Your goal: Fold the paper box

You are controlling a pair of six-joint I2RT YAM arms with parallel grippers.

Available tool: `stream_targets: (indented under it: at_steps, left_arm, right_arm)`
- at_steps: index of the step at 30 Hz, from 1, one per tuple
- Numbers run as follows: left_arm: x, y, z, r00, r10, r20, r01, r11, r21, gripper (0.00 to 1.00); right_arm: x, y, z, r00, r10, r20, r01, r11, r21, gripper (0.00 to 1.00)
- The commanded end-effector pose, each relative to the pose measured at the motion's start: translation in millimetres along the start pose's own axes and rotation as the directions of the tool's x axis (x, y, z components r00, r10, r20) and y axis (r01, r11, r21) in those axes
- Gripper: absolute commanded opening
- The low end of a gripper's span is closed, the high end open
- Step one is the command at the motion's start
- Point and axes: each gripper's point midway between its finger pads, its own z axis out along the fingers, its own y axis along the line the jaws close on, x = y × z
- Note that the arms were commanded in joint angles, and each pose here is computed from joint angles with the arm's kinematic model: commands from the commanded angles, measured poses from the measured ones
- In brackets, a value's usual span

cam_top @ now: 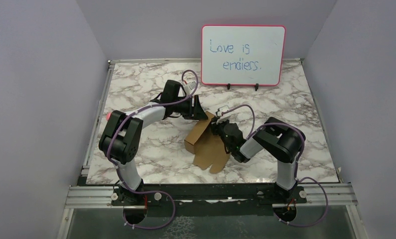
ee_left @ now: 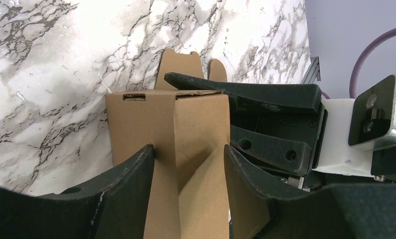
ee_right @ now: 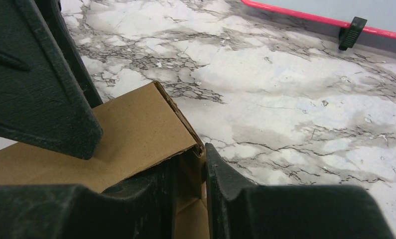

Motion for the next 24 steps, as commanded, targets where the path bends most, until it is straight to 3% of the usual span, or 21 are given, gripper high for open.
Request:
stream_targets:
  at_steps: [1, 12, 18, 24]
  left_arm:
    - [23.0, -44.0, -0.5, 0.995, -0.009, -0.096, 0.025, 0.987, 0.161, 0.53]
    - [21.6, -50.0, -3.4, 0.996, -0.001, -0.088, 0.017, 0.984, 0.179, 0.53]
    - [24.1, -57.7, -3.2, 0.995, -0.031, -0.097, 0.054, 0.969, 0.241, 0.53]
    - [21.1, -50.0, -2.9, 0.996, -0.012, -0.086, 0.027, 0.982, 0.186, 0.53]
  right_arm:
    - [7.1, -8.5, 3.6, 1.000, -0.008, -0.012, 0.009, 0.998, 0.070, 0.29]
    - [1.8, -14.9, -0.9, 1.000, -0.011, 0.028, 0.008, 0.993, 0.119, 0.30]
    - [2.9, -3.0, -1.1, 0.999, 0.016, 0.034, -0.018, 0.998, 0.054, 0.32]
    - [12.8, 14.6, 1.3, 1.000, -0.004, -0.003, 0.003, 0.999, -0.043, 0.45]
